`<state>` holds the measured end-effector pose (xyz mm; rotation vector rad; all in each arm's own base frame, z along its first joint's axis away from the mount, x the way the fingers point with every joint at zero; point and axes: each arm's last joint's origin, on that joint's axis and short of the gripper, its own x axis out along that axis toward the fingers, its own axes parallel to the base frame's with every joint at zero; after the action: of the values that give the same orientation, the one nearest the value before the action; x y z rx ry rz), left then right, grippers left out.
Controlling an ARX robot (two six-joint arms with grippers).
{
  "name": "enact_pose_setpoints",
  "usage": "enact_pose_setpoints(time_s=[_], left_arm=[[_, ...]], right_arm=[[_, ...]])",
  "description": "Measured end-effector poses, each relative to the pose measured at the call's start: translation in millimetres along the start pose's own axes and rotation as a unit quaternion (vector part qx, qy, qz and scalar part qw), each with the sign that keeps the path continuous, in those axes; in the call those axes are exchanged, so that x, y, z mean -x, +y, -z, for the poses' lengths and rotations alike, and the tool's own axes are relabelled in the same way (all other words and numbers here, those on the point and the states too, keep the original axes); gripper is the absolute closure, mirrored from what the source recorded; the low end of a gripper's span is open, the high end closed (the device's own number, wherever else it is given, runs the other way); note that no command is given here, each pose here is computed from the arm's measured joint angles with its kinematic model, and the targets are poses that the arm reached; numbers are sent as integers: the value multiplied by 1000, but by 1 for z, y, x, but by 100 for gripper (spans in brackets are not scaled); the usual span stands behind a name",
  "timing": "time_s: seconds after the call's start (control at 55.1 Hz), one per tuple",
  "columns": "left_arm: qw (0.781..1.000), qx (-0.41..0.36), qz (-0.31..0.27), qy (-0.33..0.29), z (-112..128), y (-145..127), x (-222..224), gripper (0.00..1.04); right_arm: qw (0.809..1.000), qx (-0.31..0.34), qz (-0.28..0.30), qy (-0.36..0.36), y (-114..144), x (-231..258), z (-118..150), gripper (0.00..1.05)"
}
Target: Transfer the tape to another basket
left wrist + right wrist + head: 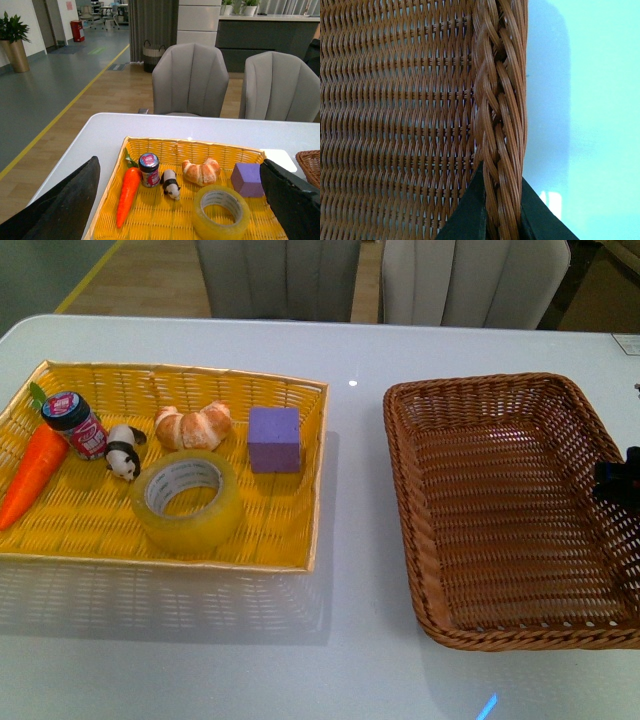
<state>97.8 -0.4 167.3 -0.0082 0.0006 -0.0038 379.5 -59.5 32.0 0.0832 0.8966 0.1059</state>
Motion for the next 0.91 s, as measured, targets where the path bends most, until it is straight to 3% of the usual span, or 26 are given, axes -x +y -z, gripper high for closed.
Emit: enact_pose_setpoints(time_s=[0.309,0.581,0.908], left_arm=[[1000,0,0,0,0,0,0,9],[1000,0,0,0,0,0,0,9],[1000,0,0,0,0,0,0,9]], right_arm=[[1000,-9,-21,5,42,-8,4,100],[1000,3,-25,10,49,-9,5,100],[1000,-3,-21,1,42,-1,2,50]])
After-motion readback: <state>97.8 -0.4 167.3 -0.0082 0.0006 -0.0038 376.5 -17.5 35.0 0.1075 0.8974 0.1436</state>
